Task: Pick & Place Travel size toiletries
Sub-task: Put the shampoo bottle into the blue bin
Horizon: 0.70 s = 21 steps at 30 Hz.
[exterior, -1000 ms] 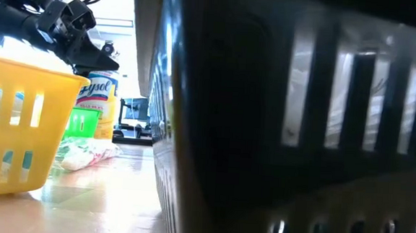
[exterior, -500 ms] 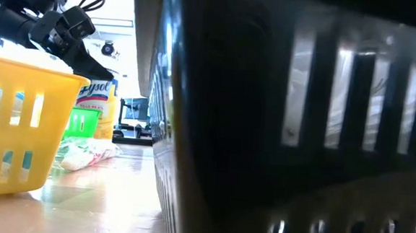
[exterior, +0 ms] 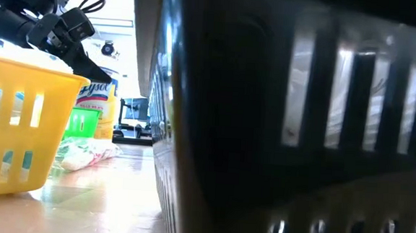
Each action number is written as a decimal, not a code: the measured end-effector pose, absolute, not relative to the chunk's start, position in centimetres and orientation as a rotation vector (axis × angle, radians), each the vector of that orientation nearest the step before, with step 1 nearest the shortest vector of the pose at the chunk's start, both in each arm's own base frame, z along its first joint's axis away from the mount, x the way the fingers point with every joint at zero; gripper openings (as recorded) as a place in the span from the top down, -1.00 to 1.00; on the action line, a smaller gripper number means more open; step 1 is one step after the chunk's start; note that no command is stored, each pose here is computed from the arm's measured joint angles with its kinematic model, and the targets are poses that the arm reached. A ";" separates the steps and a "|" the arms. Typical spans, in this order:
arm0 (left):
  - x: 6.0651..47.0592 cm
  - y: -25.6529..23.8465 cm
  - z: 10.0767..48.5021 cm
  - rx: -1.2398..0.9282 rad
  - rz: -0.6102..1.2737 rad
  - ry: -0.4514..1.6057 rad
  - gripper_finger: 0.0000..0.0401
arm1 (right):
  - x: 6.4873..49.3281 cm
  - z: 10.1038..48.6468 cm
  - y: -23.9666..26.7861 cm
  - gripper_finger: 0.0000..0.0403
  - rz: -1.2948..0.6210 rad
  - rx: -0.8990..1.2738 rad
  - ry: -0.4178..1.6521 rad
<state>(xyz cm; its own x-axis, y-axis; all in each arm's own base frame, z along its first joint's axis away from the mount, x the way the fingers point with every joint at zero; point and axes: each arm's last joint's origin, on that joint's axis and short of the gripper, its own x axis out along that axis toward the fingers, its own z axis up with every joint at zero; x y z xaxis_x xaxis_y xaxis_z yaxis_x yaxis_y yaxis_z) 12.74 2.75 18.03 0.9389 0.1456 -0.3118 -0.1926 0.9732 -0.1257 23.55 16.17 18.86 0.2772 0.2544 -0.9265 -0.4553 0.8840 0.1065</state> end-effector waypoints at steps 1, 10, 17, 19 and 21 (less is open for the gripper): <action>12.7 2.8 18.0 -0.156 0.173 0.306 1.00 | 23.6 18.5 16.2 -0.36 0.485 -0.207 1.213; 12.7 2.8 18.0 -0.156 0.173 0.306 1.00 | 24.0 16.0 16.4 -0.38 0.480 -0.268 1.315; 12.7 2.8 18.0 -0.154 0.173 0.306 1.00 | 24.0 15.7 16.5 -0.38 0.514 -0.272 1.336; 12.7 2.8 18.0 -0.151 0.173 0.306 1.00 | 24.0 15.7 16.5 -0.38 0.520 -0.278 1.330; 12.7 2.8 18.0 -0.148 0.173 0.306 1.00 | 24.0 15.7 16.5 -0.38 0.517 -0.282 1.326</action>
<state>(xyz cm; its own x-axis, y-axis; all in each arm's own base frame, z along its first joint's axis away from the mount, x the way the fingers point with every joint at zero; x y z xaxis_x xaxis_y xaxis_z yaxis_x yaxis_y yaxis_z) 12.74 2.76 18.04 0.9389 0.1462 -0.3115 -0.1911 0.9744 -0.1187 24.01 16.48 15.68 0.1532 0.1970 -0.9683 -0.5103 0.8549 0.0932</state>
